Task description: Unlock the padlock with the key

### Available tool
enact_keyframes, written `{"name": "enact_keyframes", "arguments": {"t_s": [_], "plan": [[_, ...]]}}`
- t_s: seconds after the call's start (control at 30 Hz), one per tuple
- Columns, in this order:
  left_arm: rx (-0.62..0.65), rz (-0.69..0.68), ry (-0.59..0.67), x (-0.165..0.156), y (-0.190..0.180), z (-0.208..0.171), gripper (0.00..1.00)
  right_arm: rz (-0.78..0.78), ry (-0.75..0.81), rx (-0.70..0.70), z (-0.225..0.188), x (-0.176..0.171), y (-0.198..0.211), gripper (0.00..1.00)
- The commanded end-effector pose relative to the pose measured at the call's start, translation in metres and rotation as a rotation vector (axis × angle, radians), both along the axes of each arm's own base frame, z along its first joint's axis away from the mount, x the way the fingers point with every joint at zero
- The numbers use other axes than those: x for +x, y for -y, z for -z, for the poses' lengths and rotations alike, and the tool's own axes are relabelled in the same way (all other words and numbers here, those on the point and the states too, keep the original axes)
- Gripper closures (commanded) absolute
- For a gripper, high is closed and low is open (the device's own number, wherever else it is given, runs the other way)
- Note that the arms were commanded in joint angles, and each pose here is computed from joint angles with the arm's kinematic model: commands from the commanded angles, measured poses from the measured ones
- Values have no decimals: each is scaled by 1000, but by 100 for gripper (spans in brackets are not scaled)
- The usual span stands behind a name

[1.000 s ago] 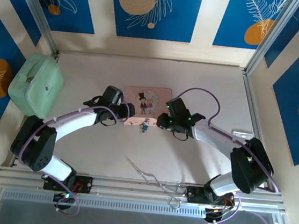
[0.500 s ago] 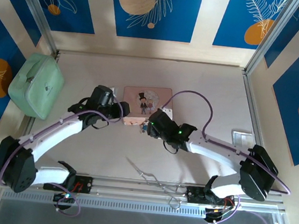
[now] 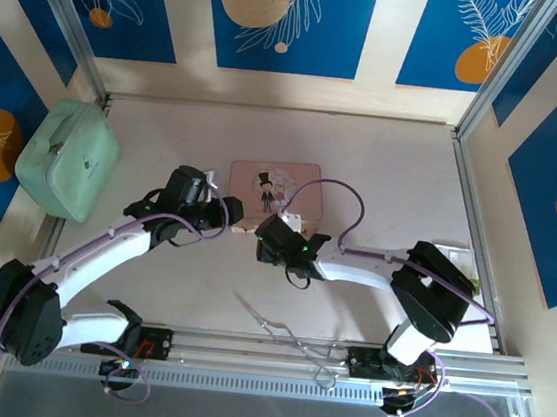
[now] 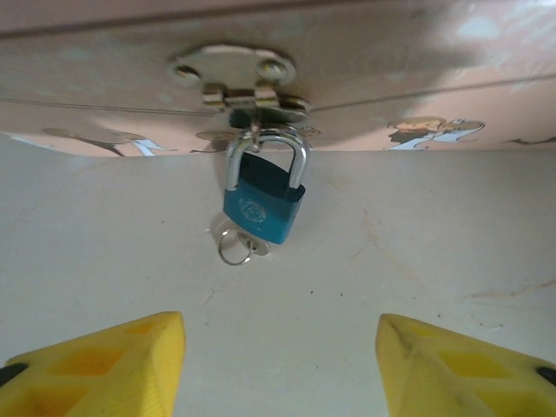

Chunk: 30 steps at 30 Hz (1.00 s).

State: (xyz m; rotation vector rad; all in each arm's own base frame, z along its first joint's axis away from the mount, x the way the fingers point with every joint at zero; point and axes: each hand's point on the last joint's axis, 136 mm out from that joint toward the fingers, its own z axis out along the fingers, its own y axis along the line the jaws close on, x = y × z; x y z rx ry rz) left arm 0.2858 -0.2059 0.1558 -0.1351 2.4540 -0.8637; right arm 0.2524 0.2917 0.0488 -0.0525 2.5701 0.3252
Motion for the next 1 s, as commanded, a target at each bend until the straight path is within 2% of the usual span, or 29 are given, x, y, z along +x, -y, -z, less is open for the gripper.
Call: {"name": "enact_keyframes", "arguments": {"t_s": [0.0,0.13,0.27,0.4,0.53,0.73,0.97], "plan": [[-29,37,15,1,5,-4,38,56,50,42,-9,19,-8,38],[-44,43,7,2,9,-2,39,96,31,28,-7,23,-3,38],[-60,18,9,2,7,1,40,65,7,55,-5,24,-11,37],[-47,11,-3,0,4,3,41,144,-8,-71,-6,27,4,36],[-43,-3,2,0,0,0,41,229,-43,-140,-7,24,15,35],[-29,-6,-26,3,-4,2,43,218,-92,-215,3,28,10,34],[-46,1,-2,10,-1,-1,43,242,-103,-235,11,32,6,35]]}}
